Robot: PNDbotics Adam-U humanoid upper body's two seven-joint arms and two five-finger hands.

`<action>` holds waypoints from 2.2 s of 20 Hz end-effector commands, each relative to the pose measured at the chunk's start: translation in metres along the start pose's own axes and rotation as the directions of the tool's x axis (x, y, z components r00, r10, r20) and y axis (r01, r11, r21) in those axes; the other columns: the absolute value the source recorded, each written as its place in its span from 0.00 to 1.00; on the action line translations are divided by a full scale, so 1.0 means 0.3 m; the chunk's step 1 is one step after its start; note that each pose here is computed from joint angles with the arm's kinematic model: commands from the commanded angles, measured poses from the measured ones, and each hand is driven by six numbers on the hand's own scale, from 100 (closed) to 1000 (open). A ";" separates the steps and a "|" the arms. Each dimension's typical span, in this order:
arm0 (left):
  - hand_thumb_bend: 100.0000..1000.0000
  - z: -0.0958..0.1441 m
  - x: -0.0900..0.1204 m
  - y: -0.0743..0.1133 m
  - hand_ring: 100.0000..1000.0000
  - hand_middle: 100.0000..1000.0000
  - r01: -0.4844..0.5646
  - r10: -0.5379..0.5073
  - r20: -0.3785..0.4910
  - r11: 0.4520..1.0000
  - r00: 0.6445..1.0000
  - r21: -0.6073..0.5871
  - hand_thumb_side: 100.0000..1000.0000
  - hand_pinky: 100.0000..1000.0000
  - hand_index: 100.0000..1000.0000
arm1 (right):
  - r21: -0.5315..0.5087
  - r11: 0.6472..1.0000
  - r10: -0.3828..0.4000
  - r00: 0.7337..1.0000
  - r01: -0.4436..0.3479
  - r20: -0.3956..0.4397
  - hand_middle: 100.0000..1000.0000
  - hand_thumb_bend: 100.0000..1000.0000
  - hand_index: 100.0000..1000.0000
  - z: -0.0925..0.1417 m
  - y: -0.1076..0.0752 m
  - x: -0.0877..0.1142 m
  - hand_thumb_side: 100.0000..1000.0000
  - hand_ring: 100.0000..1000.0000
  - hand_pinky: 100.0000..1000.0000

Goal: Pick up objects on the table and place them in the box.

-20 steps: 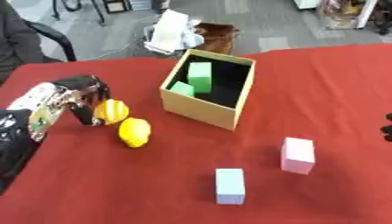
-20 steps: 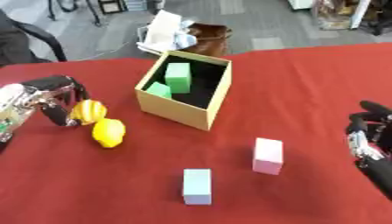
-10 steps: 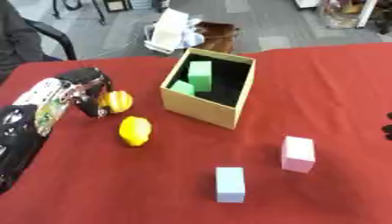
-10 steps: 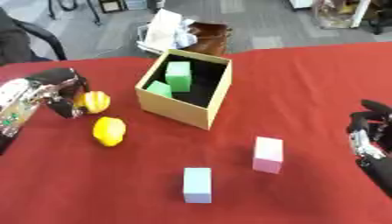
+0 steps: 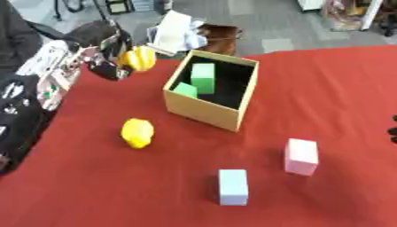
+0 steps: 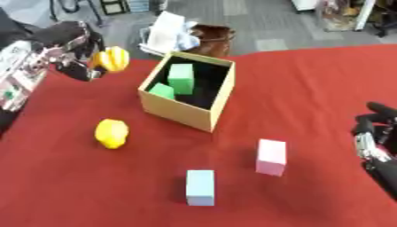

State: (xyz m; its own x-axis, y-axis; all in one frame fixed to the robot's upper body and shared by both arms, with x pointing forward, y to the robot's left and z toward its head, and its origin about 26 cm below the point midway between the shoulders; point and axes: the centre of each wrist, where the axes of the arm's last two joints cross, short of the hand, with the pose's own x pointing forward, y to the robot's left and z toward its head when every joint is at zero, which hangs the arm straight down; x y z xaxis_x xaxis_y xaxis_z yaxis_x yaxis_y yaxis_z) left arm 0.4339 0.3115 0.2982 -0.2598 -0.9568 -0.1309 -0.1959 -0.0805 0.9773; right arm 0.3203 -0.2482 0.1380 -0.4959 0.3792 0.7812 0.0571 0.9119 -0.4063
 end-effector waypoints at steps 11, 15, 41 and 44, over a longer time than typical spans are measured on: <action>0.43 -0.147 0.193 -0.065 0.46 0.47 0.048 -0.040 0.137 0.998 0.990 -0.050 0.00 0.57 0.66 | 0.017 1.000 -0.012 1.000 0.011 0.022 0.63 0.00 0.84 -0.009 0.007 0.016 0.50 0.60 0.59; 0.58 -0.144 0.174 -0.098 0.56 0.60 0.063 -0.044 0.158 0.991 0.987 -0.120 0.10 0.64 0.75 | 0.015 1.000 -0.011 1.000 0.011 0.020 0.63 0.00 0.84 -0.008 0.006 0.016 0.50 0.60 0.59; 0.60 0.241 0.049 -0.063 0.53 0.59 0.051 0.033 0.264 0.951 0.964 -0.305 0.14 0.61 0.76 | -0.001 1.000 0.012 1.000 -0.012 0.024 0.63 0.00 0.84 -0.015 -0.012 0.018 0.50 0.60 0.59; 0.60 0.240 0.062 -0.091 0.53 0.59 0.050 0.053 0.267 0.929 0.962 -0.366 0.14 0.61 0.76 | -0.002 1.000 0.011 1.000 -0.011 0.023 0.63 0.00 0.84 -0.014 -0.012 0.018 0.50 0.60 0.59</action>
State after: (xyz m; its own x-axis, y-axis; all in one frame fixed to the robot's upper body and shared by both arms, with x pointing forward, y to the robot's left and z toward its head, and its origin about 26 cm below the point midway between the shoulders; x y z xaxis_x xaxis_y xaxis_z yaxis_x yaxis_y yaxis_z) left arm 0.3696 0.3112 0.2453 -0.5223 -0.8480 -0.0899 0.1551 -0.1982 0.9678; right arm 0.3206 -0.2464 0.1376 -0.4952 0.3724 0.7850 0.0519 0.9146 -0.4011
